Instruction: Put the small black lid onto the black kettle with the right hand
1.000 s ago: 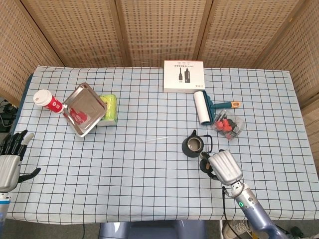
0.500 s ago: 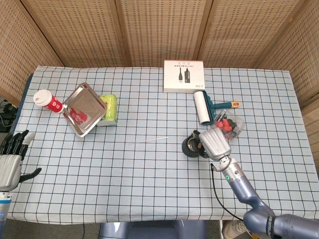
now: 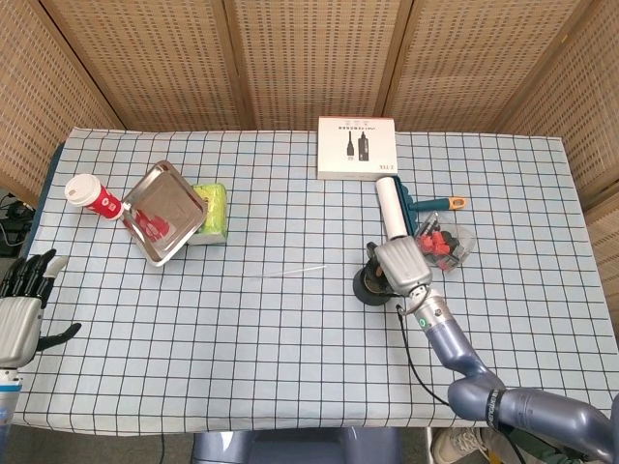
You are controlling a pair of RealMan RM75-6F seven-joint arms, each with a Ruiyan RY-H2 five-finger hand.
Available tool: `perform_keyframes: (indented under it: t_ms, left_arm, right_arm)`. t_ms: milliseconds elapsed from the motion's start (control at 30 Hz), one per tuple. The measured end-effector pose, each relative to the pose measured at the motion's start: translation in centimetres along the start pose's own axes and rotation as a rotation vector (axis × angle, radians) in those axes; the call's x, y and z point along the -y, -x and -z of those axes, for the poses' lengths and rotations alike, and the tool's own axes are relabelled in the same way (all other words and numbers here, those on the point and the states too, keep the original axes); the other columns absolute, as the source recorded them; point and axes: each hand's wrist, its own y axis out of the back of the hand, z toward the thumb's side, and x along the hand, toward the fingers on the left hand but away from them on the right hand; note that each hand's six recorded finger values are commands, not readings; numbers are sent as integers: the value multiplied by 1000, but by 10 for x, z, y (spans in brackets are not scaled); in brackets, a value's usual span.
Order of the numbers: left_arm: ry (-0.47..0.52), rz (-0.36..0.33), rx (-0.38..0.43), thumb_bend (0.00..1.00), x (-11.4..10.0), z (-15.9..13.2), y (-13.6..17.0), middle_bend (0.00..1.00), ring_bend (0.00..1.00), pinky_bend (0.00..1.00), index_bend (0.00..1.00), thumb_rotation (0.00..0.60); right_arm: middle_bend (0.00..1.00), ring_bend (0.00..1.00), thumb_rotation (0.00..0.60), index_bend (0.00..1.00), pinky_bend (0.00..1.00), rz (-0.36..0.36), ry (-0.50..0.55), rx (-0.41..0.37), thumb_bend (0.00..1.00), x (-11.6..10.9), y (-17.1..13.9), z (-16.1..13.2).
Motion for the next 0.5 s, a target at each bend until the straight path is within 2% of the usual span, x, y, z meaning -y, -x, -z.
perform_keyframes:
  t_ms: [200, 500]
  left_arm:
    - [5, -4, 2, 39, -1, 0, 0, 0, 0, 0, 0, 600]
    - [5, -3, 3, 39, -1, 0, 0, 0, 0, 0, 0, 600]
  right_arm:
    - [993, 972, 600, 573, 712, -19, 9, -2, 363, 14, 1, -4]
    - [993, 972, 600, 568, 712, -26, 8, -6, 364, 18, 0, -5]
